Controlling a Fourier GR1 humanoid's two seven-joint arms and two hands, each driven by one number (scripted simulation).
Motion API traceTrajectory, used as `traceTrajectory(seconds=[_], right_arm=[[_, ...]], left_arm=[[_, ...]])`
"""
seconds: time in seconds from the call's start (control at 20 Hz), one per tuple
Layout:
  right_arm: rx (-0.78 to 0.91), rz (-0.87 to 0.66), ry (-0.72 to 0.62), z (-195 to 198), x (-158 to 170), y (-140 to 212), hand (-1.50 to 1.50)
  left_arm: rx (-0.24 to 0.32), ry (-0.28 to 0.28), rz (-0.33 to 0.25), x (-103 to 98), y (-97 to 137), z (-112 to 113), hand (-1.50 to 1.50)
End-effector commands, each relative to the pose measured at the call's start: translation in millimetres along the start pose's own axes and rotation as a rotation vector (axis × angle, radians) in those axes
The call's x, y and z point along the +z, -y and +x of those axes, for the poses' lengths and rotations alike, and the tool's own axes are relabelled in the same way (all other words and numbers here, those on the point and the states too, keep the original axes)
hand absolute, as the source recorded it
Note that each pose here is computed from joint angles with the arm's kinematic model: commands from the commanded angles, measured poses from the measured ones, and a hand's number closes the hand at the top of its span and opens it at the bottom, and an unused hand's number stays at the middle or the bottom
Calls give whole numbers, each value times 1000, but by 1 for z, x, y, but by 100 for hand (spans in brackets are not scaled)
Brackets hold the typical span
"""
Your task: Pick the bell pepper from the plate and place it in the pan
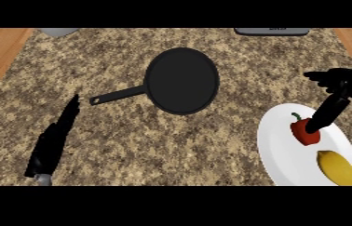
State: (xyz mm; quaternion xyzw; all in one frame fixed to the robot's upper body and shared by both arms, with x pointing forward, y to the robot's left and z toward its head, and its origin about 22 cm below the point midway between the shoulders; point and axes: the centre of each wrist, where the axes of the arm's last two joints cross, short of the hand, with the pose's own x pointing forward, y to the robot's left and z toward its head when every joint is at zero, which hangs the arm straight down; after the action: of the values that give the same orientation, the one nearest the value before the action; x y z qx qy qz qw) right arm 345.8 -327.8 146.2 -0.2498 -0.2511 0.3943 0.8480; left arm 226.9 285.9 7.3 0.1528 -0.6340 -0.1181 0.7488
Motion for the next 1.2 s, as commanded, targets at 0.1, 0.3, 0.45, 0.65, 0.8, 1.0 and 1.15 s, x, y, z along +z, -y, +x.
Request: traceTrajectory(seconds=[0.1, 0.3, 0.45, 0.65, 0.8, 1.0, 1.15], right_arm=[[83, 44, -143, 12, -9, -12, -150], [81, 44, -174, 3, -12, -34, -150], [98, 86, -179, -9, -23, -3, -150], [120, 67, -200, 12, -17, -30, -150], [106, 91, -191, -5, -30, -47, -150], [127, 94, -216, -15, -31, -51, -150], [117, 89, -197, -9, -36, -65, -150]], left_arm=[[12, -12, -5, 9, 2, 2, 0], [-6, -13, 2, 15, 7, -7, 0], [14, -3, -5, 11, 11, 8, 0], [3, 5, 10, 6, -9, 0, 0], [5, -17, -2, 6, 4, -10, 0], [-6, -13, 4, 1, 1, -10, 0], [3, -6, 15, 4, 1, 11, 0]])
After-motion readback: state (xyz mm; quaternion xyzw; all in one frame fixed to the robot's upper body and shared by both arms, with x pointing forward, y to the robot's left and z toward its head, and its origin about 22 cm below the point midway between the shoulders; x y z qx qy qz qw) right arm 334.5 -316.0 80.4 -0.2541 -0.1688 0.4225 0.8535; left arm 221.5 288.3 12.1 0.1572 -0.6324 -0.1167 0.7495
